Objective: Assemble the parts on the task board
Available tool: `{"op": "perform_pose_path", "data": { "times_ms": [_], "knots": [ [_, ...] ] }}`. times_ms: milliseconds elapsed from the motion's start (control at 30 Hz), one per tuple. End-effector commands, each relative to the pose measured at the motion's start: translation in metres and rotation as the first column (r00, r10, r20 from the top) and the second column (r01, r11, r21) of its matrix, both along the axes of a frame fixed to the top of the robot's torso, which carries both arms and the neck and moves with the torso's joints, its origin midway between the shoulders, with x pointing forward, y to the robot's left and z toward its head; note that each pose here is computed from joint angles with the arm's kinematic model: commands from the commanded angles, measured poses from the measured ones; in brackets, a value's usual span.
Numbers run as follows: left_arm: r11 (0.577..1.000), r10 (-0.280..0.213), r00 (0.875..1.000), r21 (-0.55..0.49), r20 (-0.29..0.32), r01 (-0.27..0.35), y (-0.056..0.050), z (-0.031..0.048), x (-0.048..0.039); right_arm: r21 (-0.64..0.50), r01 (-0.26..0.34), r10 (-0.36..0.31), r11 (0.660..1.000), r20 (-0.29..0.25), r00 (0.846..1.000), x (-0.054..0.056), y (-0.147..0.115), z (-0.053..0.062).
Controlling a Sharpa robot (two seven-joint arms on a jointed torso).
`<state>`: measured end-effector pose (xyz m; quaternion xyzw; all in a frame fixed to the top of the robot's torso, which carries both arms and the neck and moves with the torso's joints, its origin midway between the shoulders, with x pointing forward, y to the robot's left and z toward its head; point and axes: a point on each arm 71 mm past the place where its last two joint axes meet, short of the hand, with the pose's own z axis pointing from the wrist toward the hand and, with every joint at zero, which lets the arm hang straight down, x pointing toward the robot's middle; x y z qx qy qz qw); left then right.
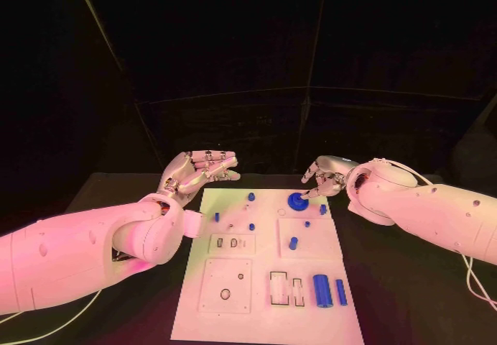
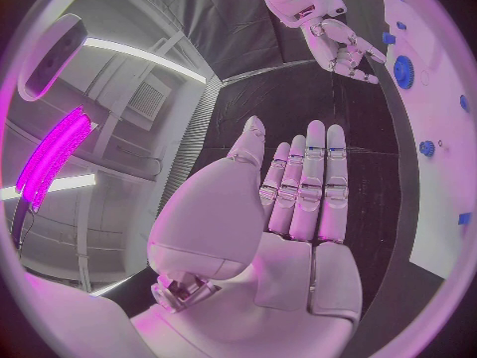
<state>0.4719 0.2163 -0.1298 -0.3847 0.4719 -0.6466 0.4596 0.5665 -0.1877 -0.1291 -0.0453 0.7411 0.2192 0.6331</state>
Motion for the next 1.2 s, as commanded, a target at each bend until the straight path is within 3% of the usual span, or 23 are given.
{"op": "perform_pose_path", "data": {
  "times_ms": [33,633,1200],
  "knots": [
    [1.000,-0.015,1.000,-0.004,0.014,0.015,-0.001,0.0016,0.0003,-0.027,0.003,-0.005,1.000,-0.066,0.998,0.000,0.001,-0.004],
    [1.000,-0.015,1.000,-0.003,0.013,0.015,-0.001,0.0011,0.0017,-0.070,-0.026,0.023,0.997,-0.055,0.998,0.005,0.016,-0.009],
    [1.000,-0.016,1.000,-0.003,0.013,0.016,-0.002,0.0009,0.0023,-0.123,-0.042,0.033,0.992,-0.077,0.996,0.007,0.023,-0.020]
  ]
}}
